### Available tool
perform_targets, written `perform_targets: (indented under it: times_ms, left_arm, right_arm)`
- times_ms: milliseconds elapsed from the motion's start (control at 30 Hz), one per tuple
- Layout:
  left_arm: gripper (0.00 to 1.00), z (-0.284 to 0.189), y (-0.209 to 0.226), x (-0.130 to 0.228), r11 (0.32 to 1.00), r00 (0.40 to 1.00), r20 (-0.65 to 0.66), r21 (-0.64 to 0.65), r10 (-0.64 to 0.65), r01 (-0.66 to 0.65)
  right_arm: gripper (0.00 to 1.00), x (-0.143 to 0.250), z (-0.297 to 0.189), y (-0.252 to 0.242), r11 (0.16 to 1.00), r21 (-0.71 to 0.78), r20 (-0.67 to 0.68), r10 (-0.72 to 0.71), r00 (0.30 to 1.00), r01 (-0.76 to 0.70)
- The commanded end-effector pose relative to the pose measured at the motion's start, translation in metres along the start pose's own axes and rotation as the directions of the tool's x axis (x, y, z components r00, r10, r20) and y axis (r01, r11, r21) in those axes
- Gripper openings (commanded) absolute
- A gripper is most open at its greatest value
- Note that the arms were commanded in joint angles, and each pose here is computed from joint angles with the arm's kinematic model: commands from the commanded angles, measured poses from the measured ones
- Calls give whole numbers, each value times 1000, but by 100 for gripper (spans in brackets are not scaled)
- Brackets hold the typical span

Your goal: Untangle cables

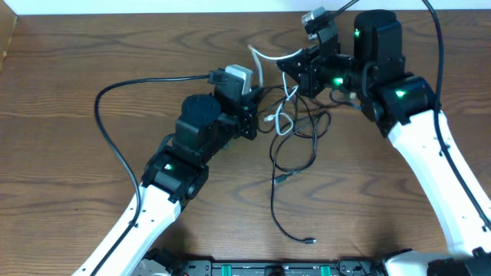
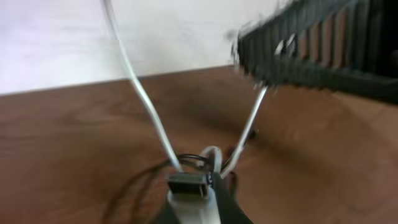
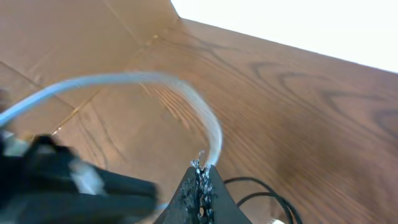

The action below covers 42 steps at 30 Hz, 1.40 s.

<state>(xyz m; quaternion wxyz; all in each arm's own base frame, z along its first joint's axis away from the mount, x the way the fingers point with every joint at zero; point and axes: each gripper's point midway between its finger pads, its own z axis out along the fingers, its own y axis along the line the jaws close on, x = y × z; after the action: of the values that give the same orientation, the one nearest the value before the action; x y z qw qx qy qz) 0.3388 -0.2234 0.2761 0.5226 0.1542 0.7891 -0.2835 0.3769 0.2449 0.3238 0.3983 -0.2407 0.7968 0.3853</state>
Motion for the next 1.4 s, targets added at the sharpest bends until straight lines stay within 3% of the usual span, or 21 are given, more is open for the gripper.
perform_targets:
  times_ms: [0,333,467,567,700,867,933,1033,1200,1367]
  left_arm:
    - [7,3,-17,5,992,997,-36,107,-68,71]
    - [12,-2,-44,19,960,989,-124,256,-85,114]
    - [17,-3,-38,40,967,979,-196,232,-56,102]
    - [27,-3,-33,58,974,968,-252,217,-6,63]
    - [27,3,-19,72,987,956,-293,153,1,46]
    - [24,11,13,73,1000,961,-278,-15,4,-9]
    - [24,13,15,73,999,960,-278,-12,43,-48]
    - [32,16,15,70,998,963,-262,-3,65,-68]
    - [56,23,16,69,994,964,-246,8,104,-105]
    - [59,32,21,82,982,941,-281,28,187,-186]
  right_arm:
    - [1,-12,-12,14,999,-10,37,-47,998,47]
    - [1,-14,-14,11,999,15,45,-51,998,50]
    - [1,-16,-14,9,998,26,50,-53,997,52]
    - [1,-16,-14,9,998,25,54,-51,997,49]
    - [1,-18,-14,11,999,13,61,-31,998,31]
    - [1,-19,-14,19,999,-31,63,-37,997,39]
    - [1,-19,-14,20,999,-33,63,-29,998,31]
    - [1,-19,-14,23,998,-51,62,-26,998,29]
    - [1,-21,-15,32,995,-101,66,-18,998,24]
    - [1,-21,-17,44,985,-173,61,-14,998,24]
